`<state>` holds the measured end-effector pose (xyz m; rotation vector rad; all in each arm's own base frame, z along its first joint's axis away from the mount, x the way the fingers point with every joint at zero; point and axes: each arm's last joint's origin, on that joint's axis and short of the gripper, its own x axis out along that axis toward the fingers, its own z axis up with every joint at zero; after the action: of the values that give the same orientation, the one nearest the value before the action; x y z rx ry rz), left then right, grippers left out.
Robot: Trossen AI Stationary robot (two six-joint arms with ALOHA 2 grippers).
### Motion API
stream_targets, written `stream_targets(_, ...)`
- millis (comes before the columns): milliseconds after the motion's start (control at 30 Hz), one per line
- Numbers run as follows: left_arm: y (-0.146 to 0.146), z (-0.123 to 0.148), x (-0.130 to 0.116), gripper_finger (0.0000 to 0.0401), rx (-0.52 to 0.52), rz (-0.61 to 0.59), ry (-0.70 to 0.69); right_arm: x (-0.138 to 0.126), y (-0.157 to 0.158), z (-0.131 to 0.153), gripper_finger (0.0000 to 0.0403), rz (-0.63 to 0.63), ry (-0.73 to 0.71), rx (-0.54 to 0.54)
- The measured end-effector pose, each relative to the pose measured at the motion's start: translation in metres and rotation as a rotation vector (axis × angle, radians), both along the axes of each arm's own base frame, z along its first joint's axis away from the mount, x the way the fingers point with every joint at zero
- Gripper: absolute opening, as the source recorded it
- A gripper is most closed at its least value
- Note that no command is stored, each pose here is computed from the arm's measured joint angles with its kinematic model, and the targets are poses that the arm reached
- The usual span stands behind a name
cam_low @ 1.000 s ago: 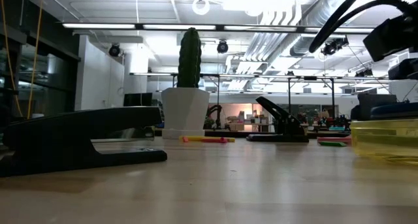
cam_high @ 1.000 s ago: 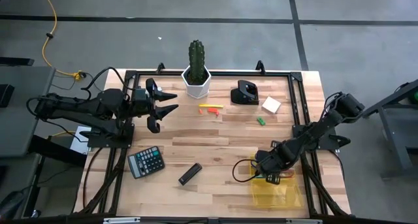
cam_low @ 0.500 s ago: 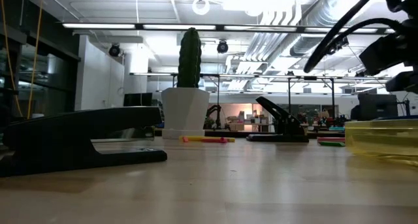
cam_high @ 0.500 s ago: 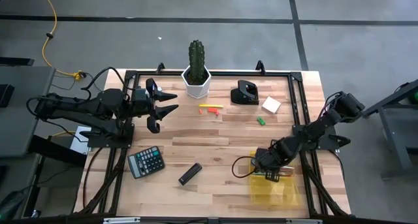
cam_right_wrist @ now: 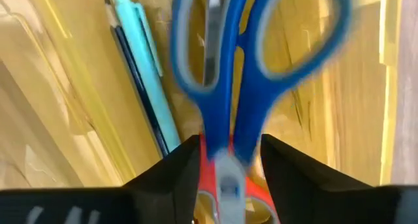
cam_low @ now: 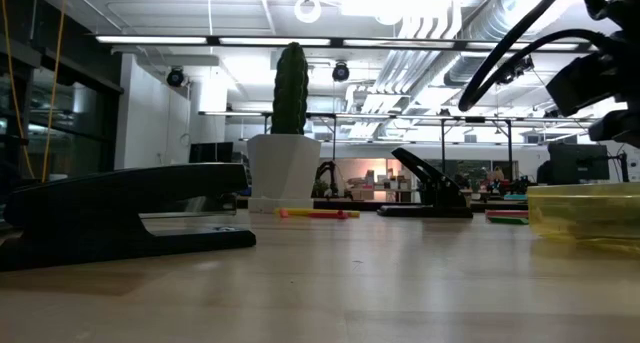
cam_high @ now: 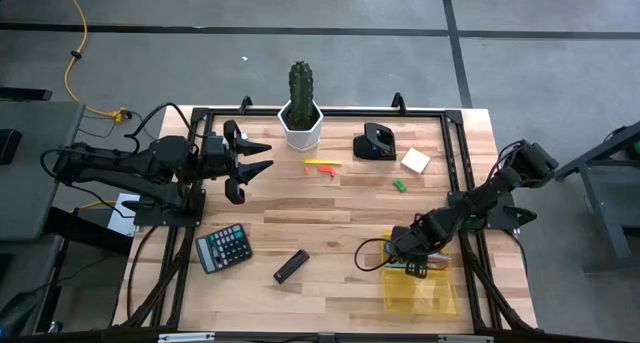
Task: Pack school essentials
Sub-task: Put the blue scissors on the yellow supply box, then put the large green eraser on the yellow supply box
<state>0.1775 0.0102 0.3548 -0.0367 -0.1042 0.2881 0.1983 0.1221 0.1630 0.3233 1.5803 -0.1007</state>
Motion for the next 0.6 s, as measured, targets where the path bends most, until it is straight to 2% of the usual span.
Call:
stream_targets(300, 0.000, 0.000, 0.000, 0.0168, 0.001, 0.000, 0.000, 0.004, 0.002, 0.004, 0.0199, 0.018, -0.037, 0.015)
stream_targets(433, 0.000, 0.000, 0.000, 0.0168, 0.000, 0.004, 0.000, 0.003, 0.001, 0.020, 0.0201, 0.058, -0.077, 0.023)
stream_targets(600, 0.000, 0.000, 0.000, 0.0168, 0.000, 0.004, 0.000, -0.013, -0.009, 0.053, 0.0201, 0.029, -0.164, 0.061)
